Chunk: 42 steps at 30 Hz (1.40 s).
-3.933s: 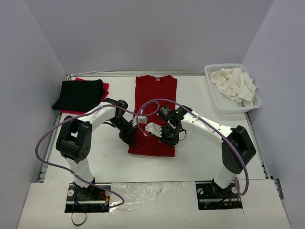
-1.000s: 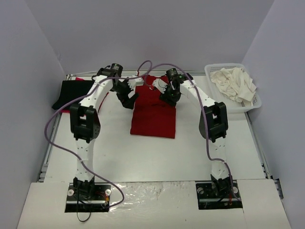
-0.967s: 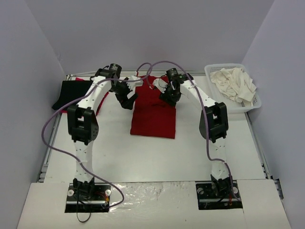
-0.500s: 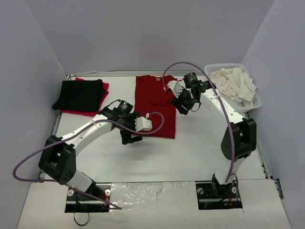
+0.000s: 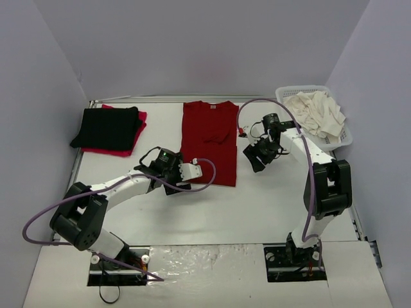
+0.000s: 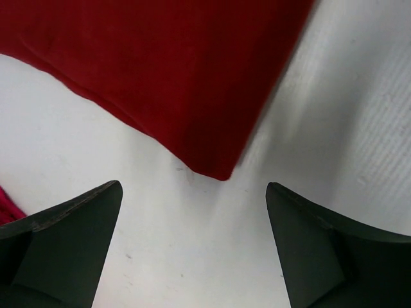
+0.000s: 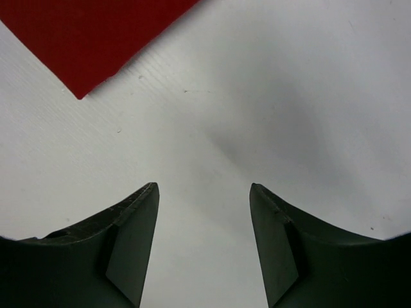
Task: Fold and stack the t-shirts
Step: Grab one side of the 2/3 rectangular tshirt with both arms
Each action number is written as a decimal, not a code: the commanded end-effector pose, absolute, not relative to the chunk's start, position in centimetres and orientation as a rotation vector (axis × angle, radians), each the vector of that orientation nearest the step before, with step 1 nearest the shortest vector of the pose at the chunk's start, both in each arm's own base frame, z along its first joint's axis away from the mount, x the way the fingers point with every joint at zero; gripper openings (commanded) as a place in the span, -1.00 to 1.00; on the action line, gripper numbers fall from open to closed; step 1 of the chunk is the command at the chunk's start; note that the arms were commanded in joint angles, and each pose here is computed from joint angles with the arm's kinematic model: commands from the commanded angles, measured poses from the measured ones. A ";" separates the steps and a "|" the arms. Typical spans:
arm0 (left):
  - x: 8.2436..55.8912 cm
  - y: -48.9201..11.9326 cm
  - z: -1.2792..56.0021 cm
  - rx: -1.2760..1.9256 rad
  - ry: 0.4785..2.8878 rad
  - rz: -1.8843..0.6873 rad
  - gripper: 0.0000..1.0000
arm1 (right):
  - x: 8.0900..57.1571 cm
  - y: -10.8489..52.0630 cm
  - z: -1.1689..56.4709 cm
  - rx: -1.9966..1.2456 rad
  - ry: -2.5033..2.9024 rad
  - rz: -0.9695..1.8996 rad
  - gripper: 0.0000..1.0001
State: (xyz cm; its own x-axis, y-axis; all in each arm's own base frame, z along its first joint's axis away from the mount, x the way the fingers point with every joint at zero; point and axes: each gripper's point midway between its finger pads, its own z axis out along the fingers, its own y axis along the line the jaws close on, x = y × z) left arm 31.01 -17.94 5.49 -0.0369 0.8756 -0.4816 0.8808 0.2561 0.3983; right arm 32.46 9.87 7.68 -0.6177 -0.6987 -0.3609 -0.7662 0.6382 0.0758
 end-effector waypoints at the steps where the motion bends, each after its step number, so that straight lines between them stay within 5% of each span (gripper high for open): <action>1: 33.8 -19.2 9.3 1.453 1.745 0.051 0.89 | 32.3 9.7 9.0 -1.124 2.554 0.361 0.10; 24: 33.1 -20.8 5.2 1.534 1.796 -0.010 0.97 | 33.0 9.2 7.4 -1.096 2.619 0.376 0.11; 28: 32.8 -21.1 4.4 1.554 1.829 -0.031 0.56 | 32.9 9.2 7.3 -1.100 2.617 0.375 0.10; 35: 32.1 -21.2 3.0 1.580 1.922 -0.088 -0.71 | 32.8 9.1 7.4 -1.096 2.618 0.371 0.08; 38: 31.8 -21.4 3.6 1.594 1.927 -0.118 -0.95 | 32.7 9.0 7.4 -1.096 2.619 0.369 0.08; 42: 31.0 -21.8 4.8 1.616 1.922 -0.170 -0.95 | 32.7 9.1 7.9 -1.092 2.605 0.370 0.07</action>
State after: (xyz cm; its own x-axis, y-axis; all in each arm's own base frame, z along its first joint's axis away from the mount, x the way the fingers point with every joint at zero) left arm 32.01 -21.27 3.15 -0.0594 0.8593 -0.5080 0.9073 0.2587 0.3315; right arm 33.20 9.22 6.92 -0.6667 -0.6553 -0.3552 -0.7265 0.6779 0.1129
